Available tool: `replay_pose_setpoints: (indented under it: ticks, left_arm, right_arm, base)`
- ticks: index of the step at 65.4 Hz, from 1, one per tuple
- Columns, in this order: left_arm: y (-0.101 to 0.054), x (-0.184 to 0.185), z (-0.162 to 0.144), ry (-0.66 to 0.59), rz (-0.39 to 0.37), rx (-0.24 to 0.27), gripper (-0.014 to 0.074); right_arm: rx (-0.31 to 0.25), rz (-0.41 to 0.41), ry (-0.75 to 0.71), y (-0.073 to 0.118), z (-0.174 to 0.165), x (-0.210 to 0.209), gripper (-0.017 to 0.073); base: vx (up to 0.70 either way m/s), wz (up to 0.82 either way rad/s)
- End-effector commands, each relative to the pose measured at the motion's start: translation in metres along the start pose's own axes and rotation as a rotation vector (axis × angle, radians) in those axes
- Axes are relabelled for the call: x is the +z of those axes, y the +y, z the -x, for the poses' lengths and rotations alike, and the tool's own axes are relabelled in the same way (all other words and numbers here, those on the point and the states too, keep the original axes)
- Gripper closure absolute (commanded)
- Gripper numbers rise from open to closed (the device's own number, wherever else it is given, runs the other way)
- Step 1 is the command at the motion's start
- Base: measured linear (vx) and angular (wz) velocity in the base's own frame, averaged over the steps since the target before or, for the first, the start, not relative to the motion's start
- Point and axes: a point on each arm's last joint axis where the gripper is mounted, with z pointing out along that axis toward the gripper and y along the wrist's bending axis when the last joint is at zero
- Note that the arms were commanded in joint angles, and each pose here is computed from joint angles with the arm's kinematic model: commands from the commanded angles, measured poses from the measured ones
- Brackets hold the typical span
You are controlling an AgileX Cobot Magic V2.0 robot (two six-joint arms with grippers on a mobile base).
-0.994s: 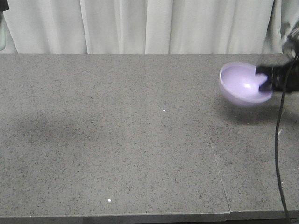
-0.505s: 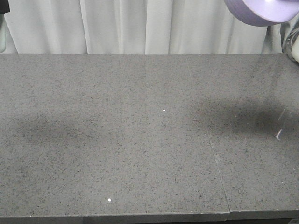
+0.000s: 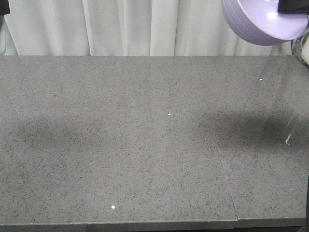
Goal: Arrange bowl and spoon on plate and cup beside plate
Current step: 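Lift the bowl with the right gripper and the spoon with the left, then hold the lifted bowl and spoon steady above the counter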
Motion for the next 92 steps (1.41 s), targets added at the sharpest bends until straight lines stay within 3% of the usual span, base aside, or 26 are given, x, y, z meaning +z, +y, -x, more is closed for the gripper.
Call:
replay_pose_setpoints:
  ticks: [1,92]
  left_arm:
    - [-0.0084,-0.0166,0.0136,-0.111,-0.017,0.003,0.0601]
    - [-0.0084,-0.0166,0.0136,-0.111,-0.017,0.003,0.0601]
  right_arm:
    - [-0.023,0.014,-0.097,0.0152,0.0113,-0.0163,0.0564]
    - [-0.023,0.014,-0.097,0.0152,0.0113,-0.0163,0.0564]
  base:
    - [0.0,0.0]
    - [0.0,0.0]
